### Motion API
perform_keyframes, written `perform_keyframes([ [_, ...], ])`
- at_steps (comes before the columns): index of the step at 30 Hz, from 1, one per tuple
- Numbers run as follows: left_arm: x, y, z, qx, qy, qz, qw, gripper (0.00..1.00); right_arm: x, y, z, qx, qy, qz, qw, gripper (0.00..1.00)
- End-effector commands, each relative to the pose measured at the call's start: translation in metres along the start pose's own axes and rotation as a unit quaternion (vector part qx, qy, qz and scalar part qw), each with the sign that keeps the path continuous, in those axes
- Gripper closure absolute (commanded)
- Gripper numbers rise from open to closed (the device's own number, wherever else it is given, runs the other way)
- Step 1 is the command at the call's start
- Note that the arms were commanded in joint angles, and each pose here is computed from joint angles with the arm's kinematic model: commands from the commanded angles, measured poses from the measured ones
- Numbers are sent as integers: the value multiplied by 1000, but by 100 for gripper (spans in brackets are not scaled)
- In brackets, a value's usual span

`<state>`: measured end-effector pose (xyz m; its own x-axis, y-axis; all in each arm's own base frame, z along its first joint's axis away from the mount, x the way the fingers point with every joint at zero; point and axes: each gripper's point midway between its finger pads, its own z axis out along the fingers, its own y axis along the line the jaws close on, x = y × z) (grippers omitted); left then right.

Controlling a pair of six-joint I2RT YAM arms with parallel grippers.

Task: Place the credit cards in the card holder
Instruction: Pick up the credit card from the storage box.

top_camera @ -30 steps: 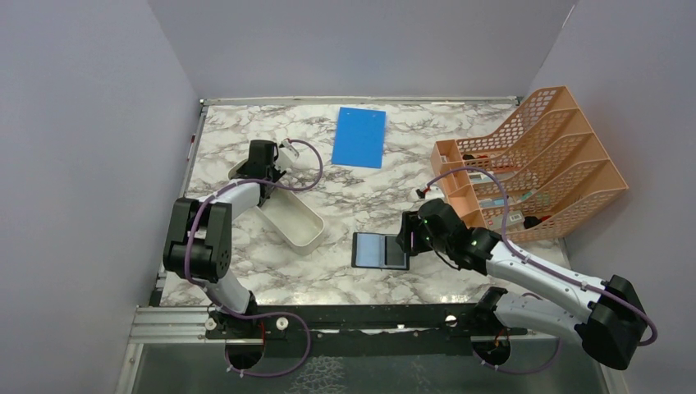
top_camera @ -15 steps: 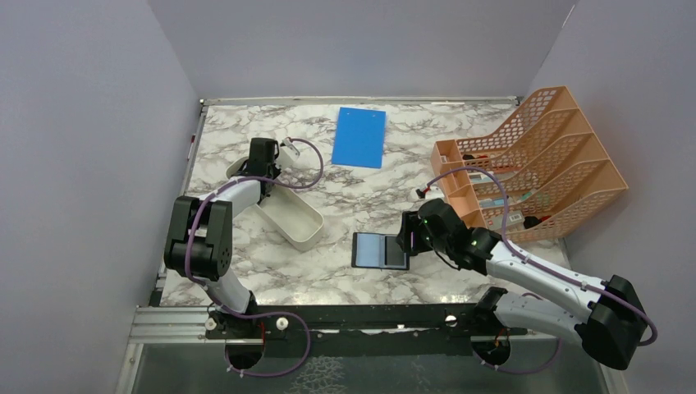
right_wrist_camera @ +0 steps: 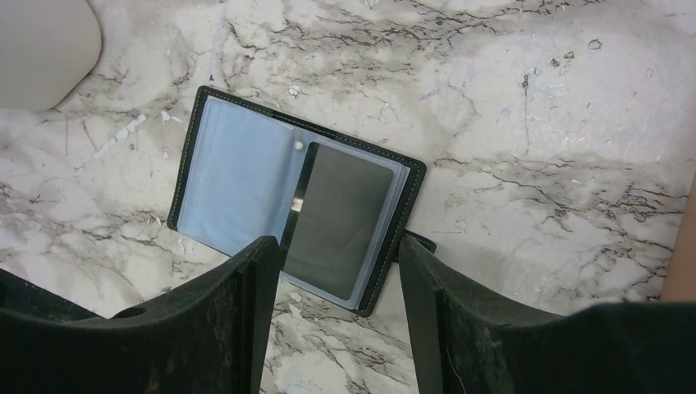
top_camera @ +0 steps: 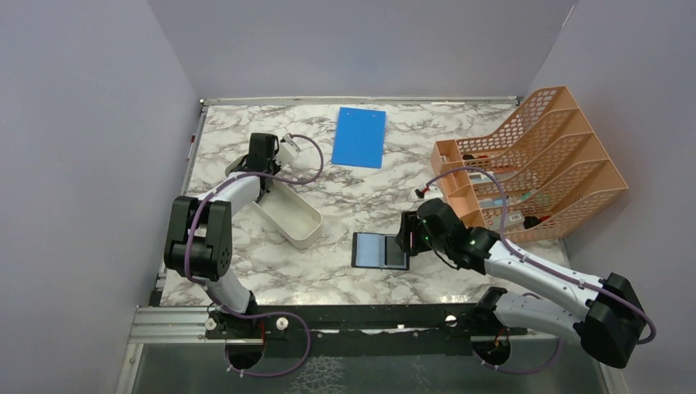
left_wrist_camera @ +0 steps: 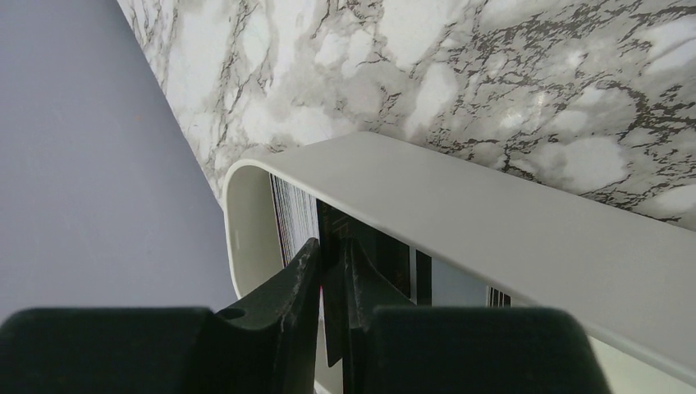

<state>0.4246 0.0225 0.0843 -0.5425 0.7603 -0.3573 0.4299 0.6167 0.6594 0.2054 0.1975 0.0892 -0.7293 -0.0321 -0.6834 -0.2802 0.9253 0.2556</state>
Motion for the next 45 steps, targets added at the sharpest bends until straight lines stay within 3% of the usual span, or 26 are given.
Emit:
perform_keyframes([
  [1, -9, 13, -8, -1, -4, 1, 1000, 87, -17, 7, 0, -8, -24, 10, 1000, 39],
  [5, -14, 10, -15, 17, -13, -12, 1000, 100, -16, 9, 1, -10, -21, 10, 1000, 39],
  [11, -30, 10, -33, 50, -30, -59, 997, 100, -16, 12, 1, -17, -16, 15, 1000, 39],
  [23, -89, 26, -104, 90, -178, -189, 961, 100, -10, 26, -2, -24, 27, 75, 997, 40],
  [27, -104, 32, -128, 98, -216, -272, 933, 100, -8, 40, -2, -47, 51, 93, 993, 43],
  [31, -122, 17, -158, 157, -273, -340, 886, 100, -7, 54, 0, -76, 59, 107, 990, 45],
  [37, -120, -15, -192, 231, -310, -407, 827, 100, -3, 67, 8, -33, 74, 95, 992, 47],
  [41, -107, -35, -200, 254, -304, -432, 810, 100, 11, 73, 17, 17, 91, 79, 993, 47],
  [45, -94, -45, -204, 249, -309, -436, 807, 100, 24, 76, 26, 63, 101, 61, 991, 46],
])
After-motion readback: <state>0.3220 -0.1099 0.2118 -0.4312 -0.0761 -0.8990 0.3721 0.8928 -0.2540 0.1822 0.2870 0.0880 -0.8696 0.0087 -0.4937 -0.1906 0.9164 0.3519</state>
